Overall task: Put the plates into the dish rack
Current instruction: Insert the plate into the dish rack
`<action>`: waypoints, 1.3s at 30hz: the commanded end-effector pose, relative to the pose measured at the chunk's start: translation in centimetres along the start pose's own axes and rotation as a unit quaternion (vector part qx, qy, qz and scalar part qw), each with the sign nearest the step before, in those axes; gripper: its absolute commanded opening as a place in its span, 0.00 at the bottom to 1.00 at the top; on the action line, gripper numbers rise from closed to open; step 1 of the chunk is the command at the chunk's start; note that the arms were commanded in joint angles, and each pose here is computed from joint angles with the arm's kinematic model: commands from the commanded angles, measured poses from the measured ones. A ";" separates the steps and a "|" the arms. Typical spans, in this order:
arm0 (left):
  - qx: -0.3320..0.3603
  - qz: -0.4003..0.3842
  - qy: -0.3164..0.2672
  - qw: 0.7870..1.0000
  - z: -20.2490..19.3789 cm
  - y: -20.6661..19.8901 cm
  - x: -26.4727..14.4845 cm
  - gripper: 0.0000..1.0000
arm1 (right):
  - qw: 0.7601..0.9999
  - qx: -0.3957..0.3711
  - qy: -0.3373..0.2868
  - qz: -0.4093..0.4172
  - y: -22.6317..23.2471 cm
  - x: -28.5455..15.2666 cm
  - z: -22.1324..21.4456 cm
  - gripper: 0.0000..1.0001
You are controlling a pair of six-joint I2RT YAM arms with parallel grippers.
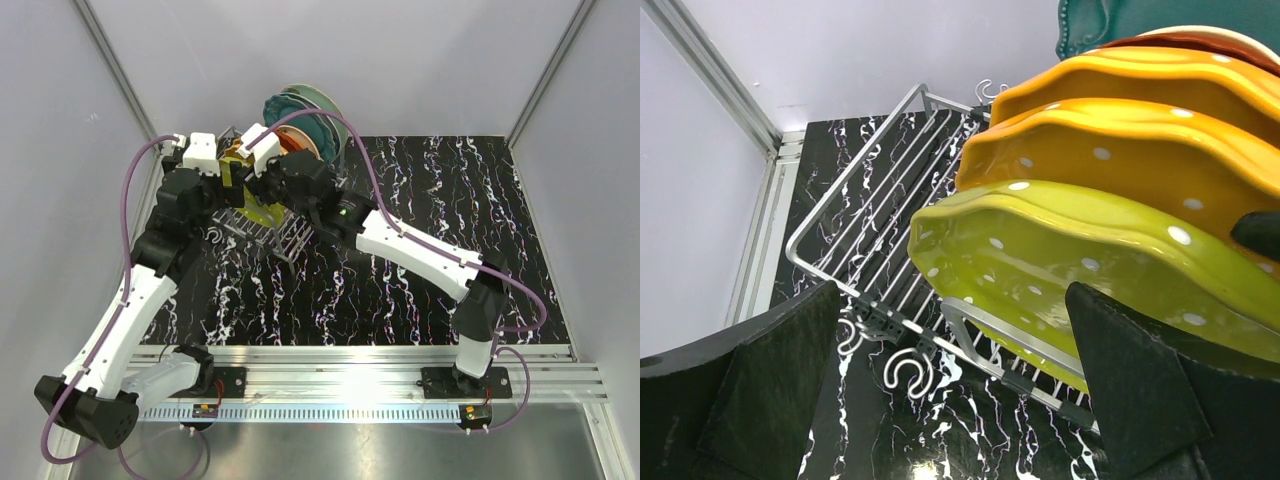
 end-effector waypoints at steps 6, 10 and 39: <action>-0.006 0.001 -0.032 0.999 1.5 0.1 -0.2 0.99 | 0.997 0.027 -0.074 -0.003 -0.5 -1.2 5.8 0.54; -0.006 0.005 -0.036 0.999 1.6 0.3 -0.4 0.99 | 0.996 0.035 -0.082 0.000 -0.7 -1.9 6.6 0.58; -0.065 -0.034 -0.144 0.987 6.1 0.9 -6.2 0.99 | 0.976 0.163 -0.041 -0.141 -12.2 -15.9 3.8 0.94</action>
Point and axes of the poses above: each gripper's point midway between its finger pads, its own x axis out along the fingers, its own y axis along the line the jaws close on, z = x × y, the point moved 1 cm from there along -x, back along the fingers, and after that the axes turned 6 degrees about -x, right-handed, at the moved point
